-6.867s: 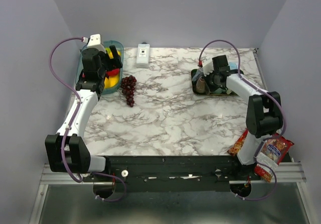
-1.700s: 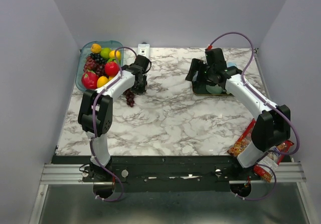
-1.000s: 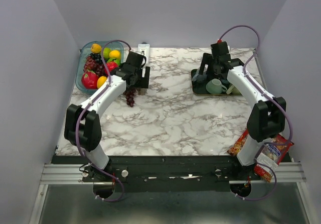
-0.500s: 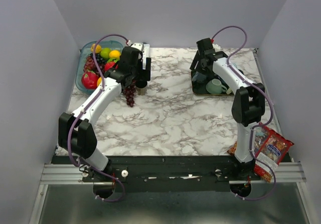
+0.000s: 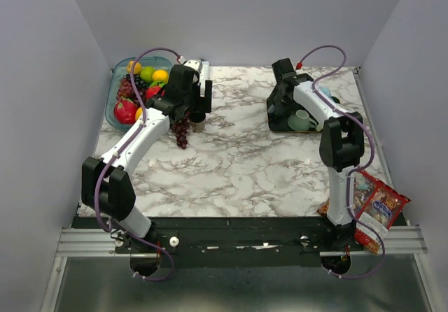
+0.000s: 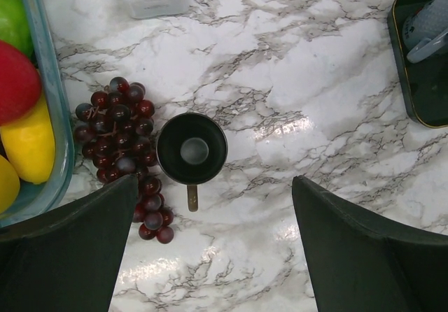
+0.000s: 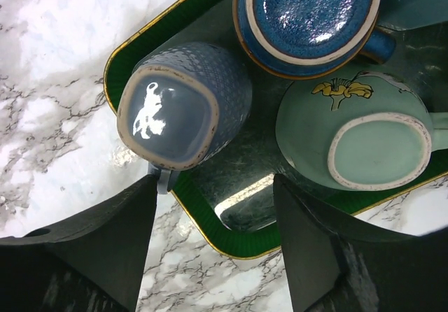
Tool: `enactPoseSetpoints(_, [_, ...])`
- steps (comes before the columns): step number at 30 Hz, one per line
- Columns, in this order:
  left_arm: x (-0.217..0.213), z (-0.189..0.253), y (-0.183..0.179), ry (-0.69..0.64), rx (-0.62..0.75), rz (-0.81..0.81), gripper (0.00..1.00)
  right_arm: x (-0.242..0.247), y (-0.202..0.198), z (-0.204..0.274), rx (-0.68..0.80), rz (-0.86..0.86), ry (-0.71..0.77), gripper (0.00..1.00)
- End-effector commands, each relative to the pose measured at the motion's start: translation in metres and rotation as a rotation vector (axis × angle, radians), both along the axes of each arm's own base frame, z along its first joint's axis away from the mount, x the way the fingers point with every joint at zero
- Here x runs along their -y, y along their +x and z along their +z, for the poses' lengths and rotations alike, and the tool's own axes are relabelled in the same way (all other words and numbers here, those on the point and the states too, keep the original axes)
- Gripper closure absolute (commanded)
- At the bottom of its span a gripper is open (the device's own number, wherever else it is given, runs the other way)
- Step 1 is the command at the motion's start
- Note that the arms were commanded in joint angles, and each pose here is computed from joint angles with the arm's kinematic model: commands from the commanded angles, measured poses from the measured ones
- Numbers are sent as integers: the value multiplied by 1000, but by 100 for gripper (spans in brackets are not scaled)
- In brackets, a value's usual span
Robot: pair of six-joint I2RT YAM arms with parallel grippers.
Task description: Turn the mug right side up
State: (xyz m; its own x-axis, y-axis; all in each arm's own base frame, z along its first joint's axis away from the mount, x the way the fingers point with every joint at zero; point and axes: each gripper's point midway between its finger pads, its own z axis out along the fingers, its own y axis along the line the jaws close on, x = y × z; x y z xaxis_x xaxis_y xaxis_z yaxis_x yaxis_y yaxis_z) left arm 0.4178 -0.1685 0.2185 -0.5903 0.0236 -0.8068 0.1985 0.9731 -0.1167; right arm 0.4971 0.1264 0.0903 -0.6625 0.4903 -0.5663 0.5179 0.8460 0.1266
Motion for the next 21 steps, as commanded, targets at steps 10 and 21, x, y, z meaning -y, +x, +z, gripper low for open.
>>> enactPoseSetpoints(10, [5,6,-5,-26,14,-26,1,-1,19,-15,9,-60,-13,20])
enactPoseSetpoints(21, [6,4,-4,-25,11,-26,1,6,18,-8,24,-48,-57,53])
